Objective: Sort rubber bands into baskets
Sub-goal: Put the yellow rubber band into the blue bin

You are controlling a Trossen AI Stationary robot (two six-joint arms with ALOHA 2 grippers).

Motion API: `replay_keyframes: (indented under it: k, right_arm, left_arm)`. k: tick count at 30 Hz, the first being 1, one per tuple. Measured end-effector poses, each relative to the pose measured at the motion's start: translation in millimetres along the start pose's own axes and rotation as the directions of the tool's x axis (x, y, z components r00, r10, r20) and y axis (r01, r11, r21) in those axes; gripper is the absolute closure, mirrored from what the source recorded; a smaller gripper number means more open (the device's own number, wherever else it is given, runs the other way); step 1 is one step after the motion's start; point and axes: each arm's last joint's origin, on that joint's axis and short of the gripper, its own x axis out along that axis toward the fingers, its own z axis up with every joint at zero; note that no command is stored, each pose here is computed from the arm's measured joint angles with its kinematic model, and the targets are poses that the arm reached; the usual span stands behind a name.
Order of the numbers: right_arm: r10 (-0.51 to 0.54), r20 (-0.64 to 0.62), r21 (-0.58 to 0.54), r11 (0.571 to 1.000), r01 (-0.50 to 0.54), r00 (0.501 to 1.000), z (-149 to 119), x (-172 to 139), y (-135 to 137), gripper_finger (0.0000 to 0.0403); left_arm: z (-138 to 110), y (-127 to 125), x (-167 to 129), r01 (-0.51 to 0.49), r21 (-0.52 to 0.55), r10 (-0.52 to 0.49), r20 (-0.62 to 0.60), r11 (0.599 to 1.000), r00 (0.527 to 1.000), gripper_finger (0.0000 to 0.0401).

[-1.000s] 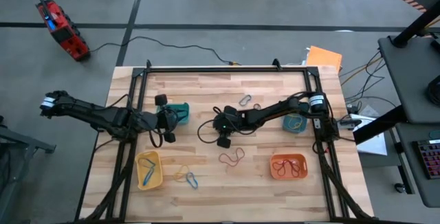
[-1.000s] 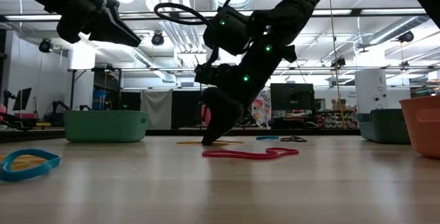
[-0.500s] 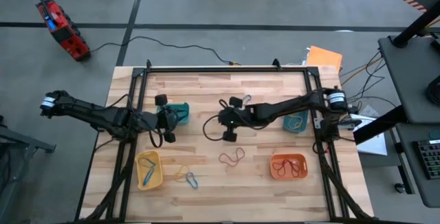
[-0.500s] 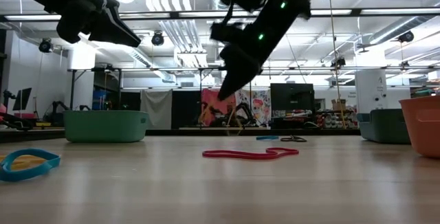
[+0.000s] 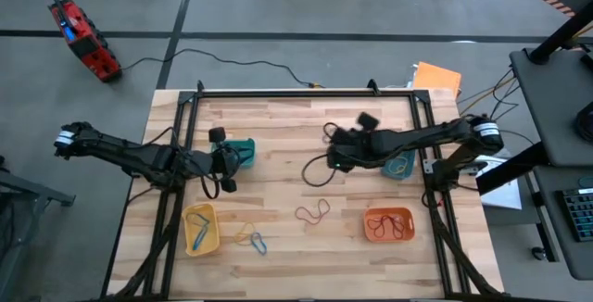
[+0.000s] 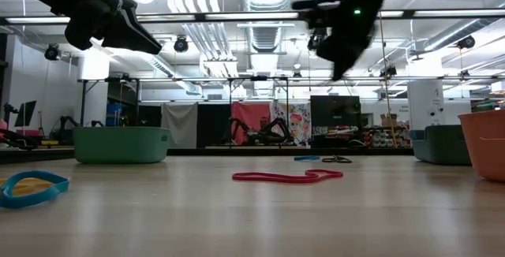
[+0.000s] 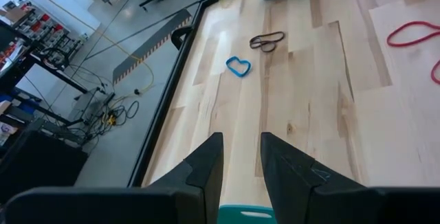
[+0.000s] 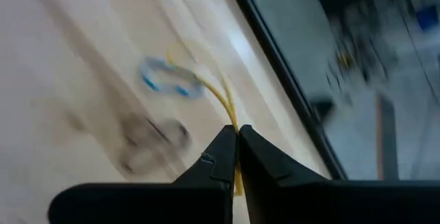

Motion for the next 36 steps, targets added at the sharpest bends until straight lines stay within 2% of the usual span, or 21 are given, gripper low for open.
replay_keyframes:
  k: [5,9,15,24,29,36]
  right_arm:
    - [-0.106,-0.201,0.152,0.979,0.138,0.974,-24.9,-6.7,-20.5,0.0394]
    - [-0.084,-0.346,0.251,0.951,0.179,0.934,-36.9,-10.5,-26.0,0.0394]
    - [-0.036,-0.443,0.327,0.924,0.199,0.896,-46.2,-8.0,-23.7,0.0394]
    - [-0.029,-0.578,0.317,0.913,0.256,0.816,-73.0,6.5,-22.4,0.0394]
    - [-0.045,-0.633,0.24,0.938,0.251,0.773,-87.4,15.7,-23.7,0.0394]
    - [-0.035,-0.649,0.249,0.934,0.256,0.76,-95.2,17.6,-31.9,0.0394]
  left_arm:
    - [0.1,0.0,0.0,0.0,-0.001,0.0,0.001,1.0,1.0,0.0318]
    - [0.1,0.0,0.0,0.0,-0.001,0.0,0.001,1.0,1.0,0.0318]
    - [0.1,0.1,0.0,0.0,-0.001,0.0,0.001,1.0,1.0,0.0318]
    - [0.1,0.2,0.1,-0.001,-0.002,0.001,0.001,1.0,1.0,0.0318]
    - [0.6,0.4,0.1,-0.003,-0.005,0.003,0.005,1.0,1.0,0.0318]
    - [4.8,2.5,0.6,-0.018,-0.008,0.019,0.042,1.0,0.999,0.0318]
